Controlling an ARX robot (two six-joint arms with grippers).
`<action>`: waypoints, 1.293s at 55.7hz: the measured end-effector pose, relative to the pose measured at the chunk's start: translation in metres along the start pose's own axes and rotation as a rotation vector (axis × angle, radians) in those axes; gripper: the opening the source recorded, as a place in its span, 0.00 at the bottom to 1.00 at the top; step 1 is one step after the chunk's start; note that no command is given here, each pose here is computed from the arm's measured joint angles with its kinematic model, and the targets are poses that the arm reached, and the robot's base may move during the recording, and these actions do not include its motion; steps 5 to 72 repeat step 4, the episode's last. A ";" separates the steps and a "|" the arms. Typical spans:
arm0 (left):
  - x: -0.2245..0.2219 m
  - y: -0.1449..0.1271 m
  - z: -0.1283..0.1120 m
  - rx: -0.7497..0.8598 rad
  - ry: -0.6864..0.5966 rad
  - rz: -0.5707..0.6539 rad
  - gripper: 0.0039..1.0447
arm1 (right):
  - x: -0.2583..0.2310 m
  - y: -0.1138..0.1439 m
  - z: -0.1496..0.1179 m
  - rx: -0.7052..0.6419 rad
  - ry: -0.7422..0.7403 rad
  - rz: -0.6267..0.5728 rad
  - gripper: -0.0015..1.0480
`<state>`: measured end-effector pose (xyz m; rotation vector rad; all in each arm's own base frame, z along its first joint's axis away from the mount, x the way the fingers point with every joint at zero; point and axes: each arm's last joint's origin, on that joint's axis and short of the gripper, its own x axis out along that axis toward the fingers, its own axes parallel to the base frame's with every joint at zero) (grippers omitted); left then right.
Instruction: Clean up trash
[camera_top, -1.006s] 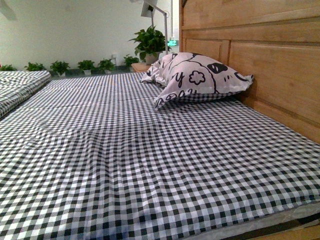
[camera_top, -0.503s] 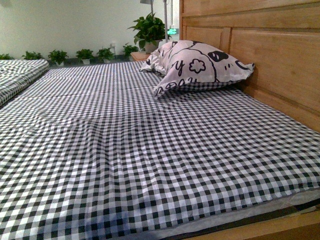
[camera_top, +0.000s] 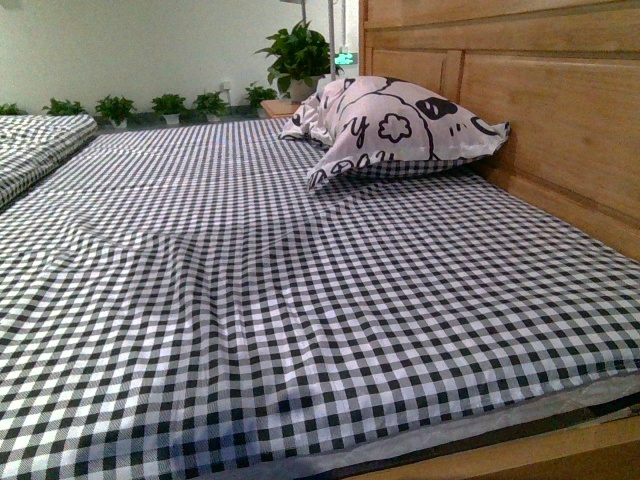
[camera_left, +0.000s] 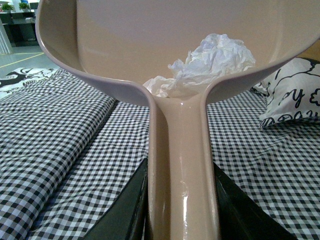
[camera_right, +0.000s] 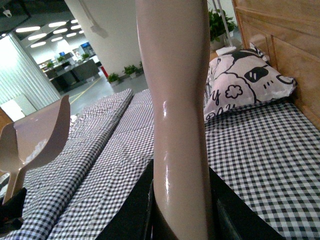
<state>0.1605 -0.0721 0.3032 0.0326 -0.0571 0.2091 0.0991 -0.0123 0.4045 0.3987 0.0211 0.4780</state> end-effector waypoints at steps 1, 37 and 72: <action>0.000 0.000 0.000 0.000 0.000 0.000 0.27 | 0.000 0.000 0.000 0.000 0.000 0.000 0.20; 0.000 0.000 0.000 0.000 0.000 0.000 0.27 | 0.000 0.000 0.000 0.000 0.000 0.000 0.20; 0.000 0.000 0.000 0.000 0.000 0.000 0.27 | 0.000 0.000 0.000 0.000 0.000 0.000 0.20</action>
